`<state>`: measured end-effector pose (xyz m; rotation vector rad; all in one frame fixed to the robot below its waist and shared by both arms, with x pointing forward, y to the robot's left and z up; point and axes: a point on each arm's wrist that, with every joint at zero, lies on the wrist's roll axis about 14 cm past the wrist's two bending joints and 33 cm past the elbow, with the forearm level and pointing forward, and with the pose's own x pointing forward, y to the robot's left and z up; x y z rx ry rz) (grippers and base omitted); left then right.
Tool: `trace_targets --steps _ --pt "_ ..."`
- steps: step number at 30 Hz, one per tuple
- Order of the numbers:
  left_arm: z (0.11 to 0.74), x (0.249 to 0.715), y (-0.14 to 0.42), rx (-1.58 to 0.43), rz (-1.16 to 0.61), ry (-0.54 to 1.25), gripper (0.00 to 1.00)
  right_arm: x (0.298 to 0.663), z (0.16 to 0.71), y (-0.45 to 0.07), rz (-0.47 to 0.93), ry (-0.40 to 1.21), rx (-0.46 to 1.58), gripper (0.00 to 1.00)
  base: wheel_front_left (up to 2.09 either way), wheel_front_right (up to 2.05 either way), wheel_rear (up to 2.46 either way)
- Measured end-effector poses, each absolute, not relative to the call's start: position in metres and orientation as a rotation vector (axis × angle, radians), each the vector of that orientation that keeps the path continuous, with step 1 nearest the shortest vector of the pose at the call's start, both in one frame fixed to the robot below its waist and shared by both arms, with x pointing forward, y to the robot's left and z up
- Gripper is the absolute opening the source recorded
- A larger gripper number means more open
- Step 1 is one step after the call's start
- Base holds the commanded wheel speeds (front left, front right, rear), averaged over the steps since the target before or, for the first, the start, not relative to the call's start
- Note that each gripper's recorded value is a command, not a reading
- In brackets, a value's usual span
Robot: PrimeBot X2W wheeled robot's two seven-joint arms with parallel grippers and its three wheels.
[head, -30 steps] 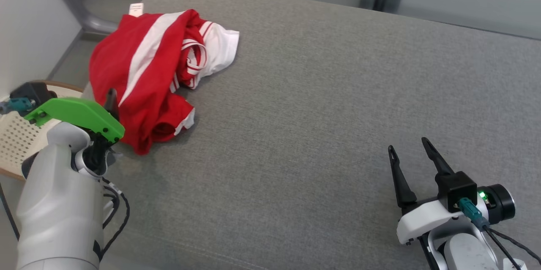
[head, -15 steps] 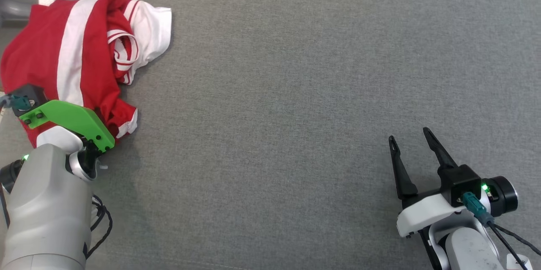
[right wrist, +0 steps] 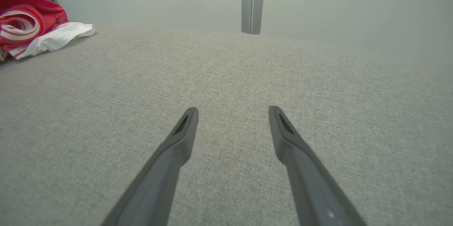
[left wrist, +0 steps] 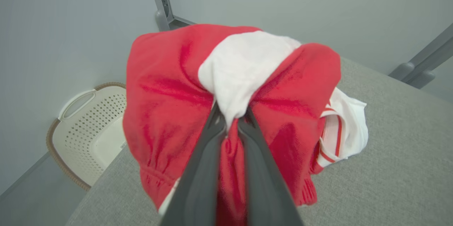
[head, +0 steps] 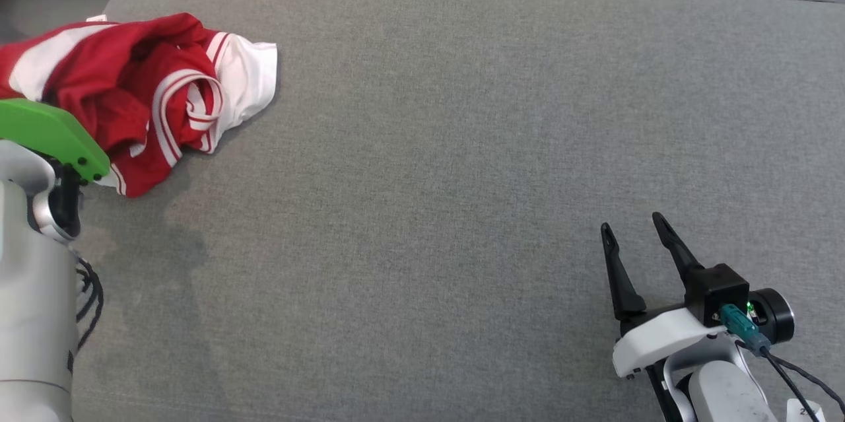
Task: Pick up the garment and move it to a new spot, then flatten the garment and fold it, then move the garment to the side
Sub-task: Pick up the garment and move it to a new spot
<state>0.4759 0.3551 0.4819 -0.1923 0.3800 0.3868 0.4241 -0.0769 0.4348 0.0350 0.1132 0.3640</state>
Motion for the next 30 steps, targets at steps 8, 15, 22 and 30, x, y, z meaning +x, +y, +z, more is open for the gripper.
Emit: trace_targets --steps 8,15,22,30 --pt "0.617 0.498 0.326 -0.135 0.211 0.018 0.0 0.413 0.461 -0.081 0.343 0.057 0.083 1.0 0.0 0.0 0.0" --pt "0.69 0.511 0.229 -0.154 -0.044 -0.151 0.0 0.4 0.482 -0.105 0.276 0.003 0.101 1.0 0.0 0.0 0.0" --pt "0.704 0.513 0.093 -0.223 -0.359 -0.17 0.0 0.386 0.492 -0.143 0.168 -0.028 0.097 1.0 0.0 0.0 0.0" --pt "0.651 0.502 -0.032 -0.197 -0.643 -0.023 0.0 0.372 0.5 -0.191 0.028 -0.054 0.083 1.0 0.0 0.0 0.0"
